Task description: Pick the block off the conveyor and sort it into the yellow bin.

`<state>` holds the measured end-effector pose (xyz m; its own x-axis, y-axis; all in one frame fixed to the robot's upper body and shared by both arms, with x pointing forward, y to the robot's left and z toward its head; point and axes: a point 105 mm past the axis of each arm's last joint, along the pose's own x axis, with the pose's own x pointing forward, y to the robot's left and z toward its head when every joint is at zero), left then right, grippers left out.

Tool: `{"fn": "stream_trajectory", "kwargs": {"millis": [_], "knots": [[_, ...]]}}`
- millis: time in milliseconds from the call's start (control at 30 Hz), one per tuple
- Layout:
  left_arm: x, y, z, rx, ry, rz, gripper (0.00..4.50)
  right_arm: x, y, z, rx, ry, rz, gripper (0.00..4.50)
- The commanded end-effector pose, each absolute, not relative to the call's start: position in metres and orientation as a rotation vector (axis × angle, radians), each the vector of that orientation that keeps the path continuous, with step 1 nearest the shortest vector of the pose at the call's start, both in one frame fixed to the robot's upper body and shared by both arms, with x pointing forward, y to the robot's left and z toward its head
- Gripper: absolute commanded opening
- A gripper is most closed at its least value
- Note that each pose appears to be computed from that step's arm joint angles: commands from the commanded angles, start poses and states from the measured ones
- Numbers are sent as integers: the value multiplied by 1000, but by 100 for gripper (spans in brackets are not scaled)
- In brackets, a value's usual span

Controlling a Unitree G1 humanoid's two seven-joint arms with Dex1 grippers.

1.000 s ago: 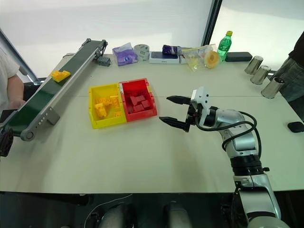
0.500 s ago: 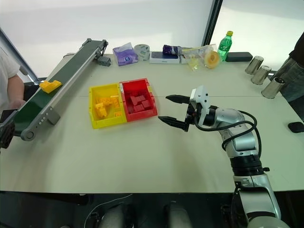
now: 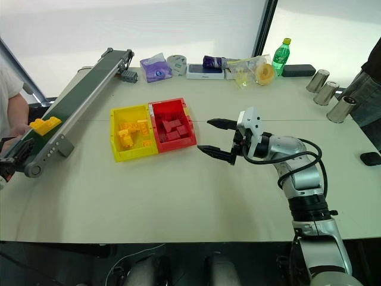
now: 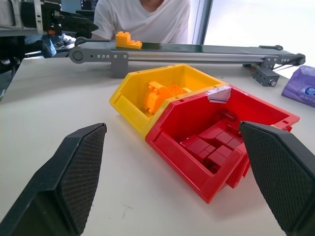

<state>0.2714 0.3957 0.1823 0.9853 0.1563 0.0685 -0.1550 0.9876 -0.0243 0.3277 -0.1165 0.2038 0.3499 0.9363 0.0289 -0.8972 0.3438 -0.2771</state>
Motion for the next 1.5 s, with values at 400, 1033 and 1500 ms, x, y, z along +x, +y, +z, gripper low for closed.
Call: {"fn": "stream_trajectory", "kwargs": {"millis": [400, 1033, 1500], "knots": [[271, 422, 173, -34, 21, 187, 448, 322, -117, 219, -244, -241, 1191, 450], [275, 349, 228, -72, -218, -69, 130, 323, -117, 225, -256, -252, 1182, 450], [369, 219, 214, -90, -153, -232, 130, 324, -127, 217, -260, -251, 1145, 450]]}}
